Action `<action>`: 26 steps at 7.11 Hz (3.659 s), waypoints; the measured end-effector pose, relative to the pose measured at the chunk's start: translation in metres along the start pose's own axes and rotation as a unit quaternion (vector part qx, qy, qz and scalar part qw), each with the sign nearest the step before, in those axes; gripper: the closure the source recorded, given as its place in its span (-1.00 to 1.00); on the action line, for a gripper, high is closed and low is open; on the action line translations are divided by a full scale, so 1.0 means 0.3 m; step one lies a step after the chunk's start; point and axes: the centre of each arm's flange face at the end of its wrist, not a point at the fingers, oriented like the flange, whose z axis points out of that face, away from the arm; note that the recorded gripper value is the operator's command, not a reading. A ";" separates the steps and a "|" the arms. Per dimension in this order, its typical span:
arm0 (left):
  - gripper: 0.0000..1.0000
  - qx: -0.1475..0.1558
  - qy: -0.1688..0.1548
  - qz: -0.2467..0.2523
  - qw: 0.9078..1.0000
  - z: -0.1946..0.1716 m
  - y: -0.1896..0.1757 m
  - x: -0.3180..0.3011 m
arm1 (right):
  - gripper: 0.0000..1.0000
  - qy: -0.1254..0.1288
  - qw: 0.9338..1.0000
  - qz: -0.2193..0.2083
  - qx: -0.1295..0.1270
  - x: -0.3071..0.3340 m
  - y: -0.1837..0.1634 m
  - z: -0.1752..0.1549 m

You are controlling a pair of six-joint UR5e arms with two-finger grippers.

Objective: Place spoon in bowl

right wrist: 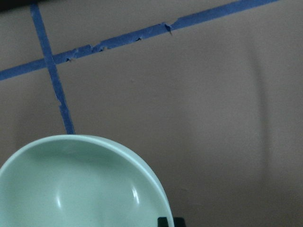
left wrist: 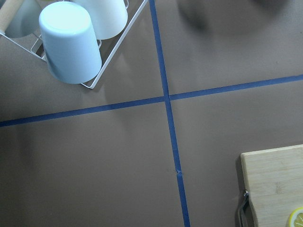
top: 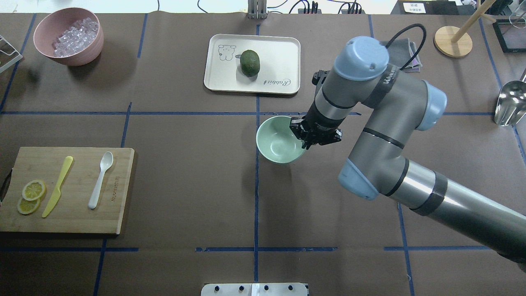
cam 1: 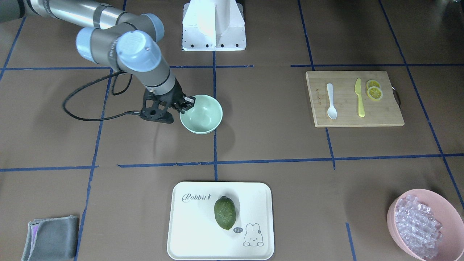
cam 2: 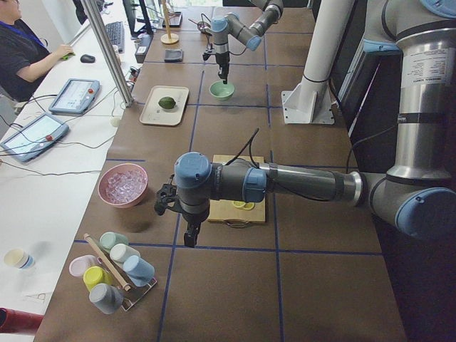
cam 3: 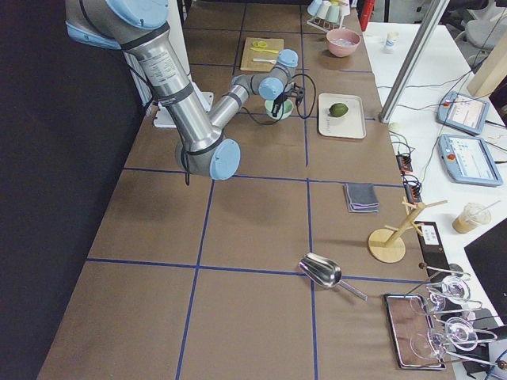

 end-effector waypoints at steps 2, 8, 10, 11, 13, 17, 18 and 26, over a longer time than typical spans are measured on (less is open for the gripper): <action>-1.00 0.000 0.000 0.001 1.000 0.001 -0.001 0.002 | 1.00 0.008 1.000 -0.003 0.005 -0.028 0.019 0.049; -1.00 -0.005 0.001 -0.002 1.000 0.017 0.002 -0.002 | -1.00 0.005 1.000 -0.007 0.021 -0.115 0.095 0.082; -1.00 -0.004 0.001 0.002 1.000 0.014 -0.001 0.007 | -1.00 -0.019 0.999 -0.001 0.033 -0.096 0.020 -0.059; -1.00 -0.005 0.001 0.007 1.000 0.019 -0.006 0.016 | -1.00 -0.029 0.999 0.002 0.030 -0.045 -0.067 -0.160; -1.00 -0.012 0.000 0.011 1.000 0.046 -0.010 0.022 | -1.00 -0.030 0.999 -0.022 0.028 0.140 -0.308 -0.374; -1.00 -0.001 0.005 0.054 0.999 0.062 -0.115 0.128 | -1.00 0.059 0.981 -0.180 0.046 1.058 -0.729 -0.651; -1.00 0.001 0.006 0.058 0.998 0.062 -0.121 0.135 | -1.00 0.076 0.973 -0.215 0.040 1.323 -0.758 -0.691; -1.00 -0.019 0.051 0.052 0.997 0.190 -0.123 0.968 | -1.00 0.093 0.978 -0.182 0.046 2.133 -0.432 -0.773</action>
